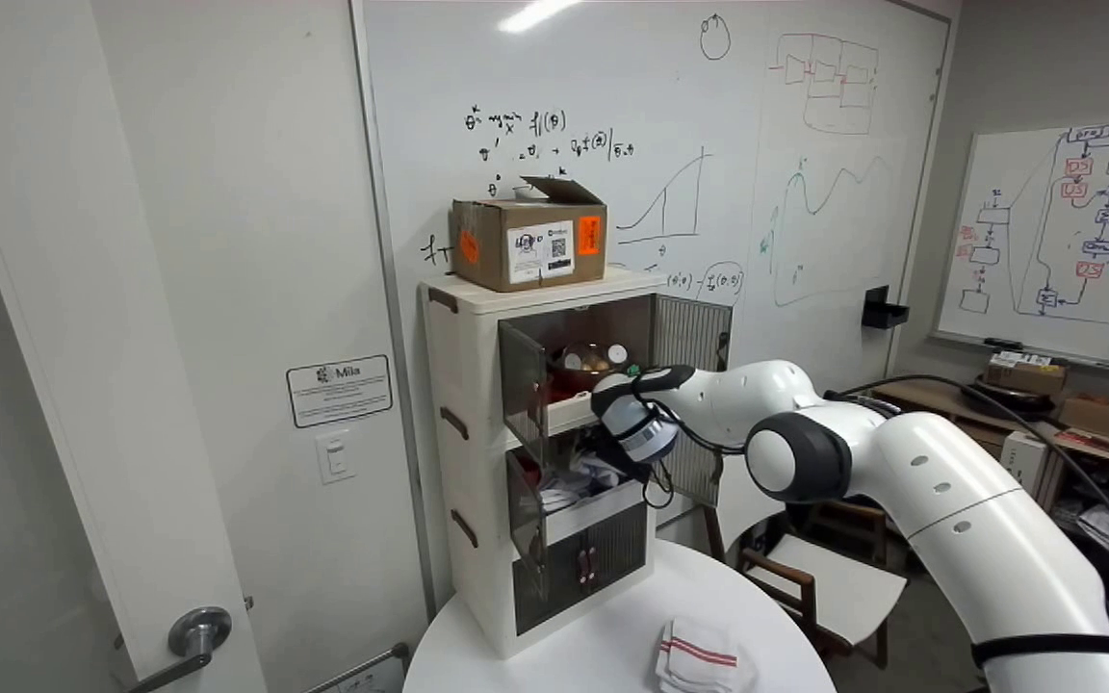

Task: Put one towel in the middle cabinet

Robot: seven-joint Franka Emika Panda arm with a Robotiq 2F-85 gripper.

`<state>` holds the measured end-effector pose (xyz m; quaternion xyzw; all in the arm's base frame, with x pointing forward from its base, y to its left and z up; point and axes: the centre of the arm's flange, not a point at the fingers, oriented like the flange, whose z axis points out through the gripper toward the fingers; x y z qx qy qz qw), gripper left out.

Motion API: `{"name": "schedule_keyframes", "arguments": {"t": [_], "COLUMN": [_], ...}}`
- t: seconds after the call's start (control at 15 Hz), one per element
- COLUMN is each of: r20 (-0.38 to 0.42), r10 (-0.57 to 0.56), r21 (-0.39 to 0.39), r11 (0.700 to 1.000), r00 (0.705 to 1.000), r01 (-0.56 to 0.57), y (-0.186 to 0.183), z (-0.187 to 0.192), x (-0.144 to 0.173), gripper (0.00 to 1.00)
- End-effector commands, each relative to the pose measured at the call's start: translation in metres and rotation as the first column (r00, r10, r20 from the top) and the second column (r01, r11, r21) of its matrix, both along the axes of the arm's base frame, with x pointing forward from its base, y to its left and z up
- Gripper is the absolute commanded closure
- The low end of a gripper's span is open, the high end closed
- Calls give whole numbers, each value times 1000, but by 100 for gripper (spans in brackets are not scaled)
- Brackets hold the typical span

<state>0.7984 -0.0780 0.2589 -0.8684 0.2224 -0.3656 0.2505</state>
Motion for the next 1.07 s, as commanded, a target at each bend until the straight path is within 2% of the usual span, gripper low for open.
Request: {"name": "schedule_keyframes", "arguments": {"t": [0.0,0.67,0.73,0.87,1.0], "r20": [22,-82,-90,-96,-88], "r10": [-2,-9,-8,-14,-21], "r21": [2,9,9,6,-7], "r11": [1000,1000,1000,1000,1000], "r00": [1000,997,996,995,996], "r01": [2,9,9,15,21], "y": [6,6,5,4,3], "z": [8,-19,-20,-18,-14], "x": [26,49,49,48,44], "gripper": [98,97,68,60,45]}}
